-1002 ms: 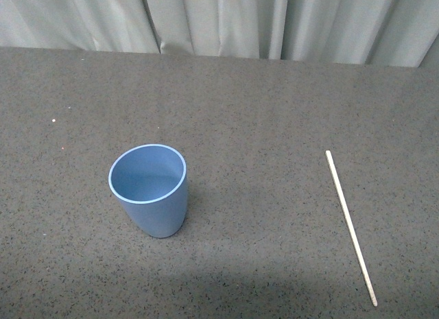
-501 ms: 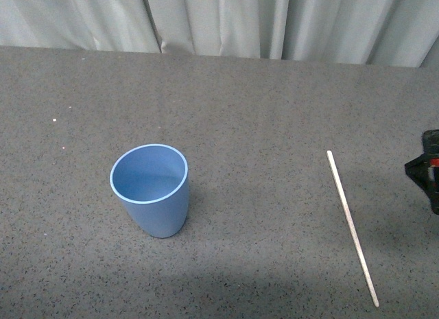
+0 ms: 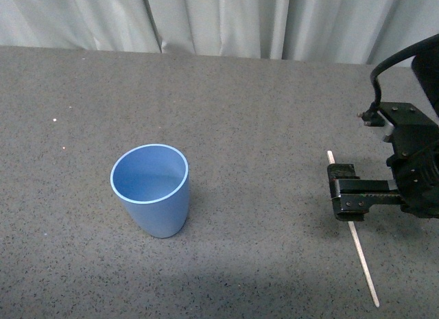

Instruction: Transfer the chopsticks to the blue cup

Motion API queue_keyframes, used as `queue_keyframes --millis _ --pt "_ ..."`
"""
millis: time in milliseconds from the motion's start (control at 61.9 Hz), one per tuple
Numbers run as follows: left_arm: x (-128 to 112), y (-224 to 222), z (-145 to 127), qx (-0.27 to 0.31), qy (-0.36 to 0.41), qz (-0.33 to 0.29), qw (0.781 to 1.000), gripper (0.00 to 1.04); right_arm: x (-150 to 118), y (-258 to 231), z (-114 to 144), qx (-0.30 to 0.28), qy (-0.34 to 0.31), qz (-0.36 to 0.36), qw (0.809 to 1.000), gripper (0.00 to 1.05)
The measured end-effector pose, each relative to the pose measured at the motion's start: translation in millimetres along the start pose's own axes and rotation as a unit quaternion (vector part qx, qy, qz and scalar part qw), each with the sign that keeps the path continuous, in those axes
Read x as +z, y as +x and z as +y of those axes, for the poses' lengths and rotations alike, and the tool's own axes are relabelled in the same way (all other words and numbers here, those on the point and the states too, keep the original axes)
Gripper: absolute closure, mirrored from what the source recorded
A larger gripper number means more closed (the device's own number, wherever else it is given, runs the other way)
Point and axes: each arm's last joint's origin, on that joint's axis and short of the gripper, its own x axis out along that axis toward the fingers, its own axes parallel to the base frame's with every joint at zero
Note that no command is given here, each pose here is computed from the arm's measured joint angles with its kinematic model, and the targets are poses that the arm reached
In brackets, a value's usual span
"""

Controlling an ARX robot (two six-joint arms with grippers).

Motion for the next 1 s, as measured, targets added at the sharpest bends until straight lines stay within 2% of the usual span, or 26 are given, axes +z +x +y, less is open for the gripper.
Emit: queue_keyframes --millis 388,663,792,1002 --pt "0.0 0.0 0.0 0.000 0.000 0.000 1.000 0.07 5.4 22.7 18.1 -0.003 0.000 0.029 1.000 0.10" --pt "0.0 0.0 0.0 0.000 0.000 0.000 1.000 0.07 7.9 26.5 21.1 -0.012 -0.003 0.034 0.999 0.51" --pt "0.0 0.0 0.0 0.000 0.000 0.000 1.000 0.07 8.9 26.9 21.5 -0.013 -0.003 0.038 0.999 0.74" --pt "0.0 0.0 0.0 0.000 0.000 0.000 1.000 0.07 8.9 25.4 20.5 -0.012 0.004 0.038 0.999 1.03"
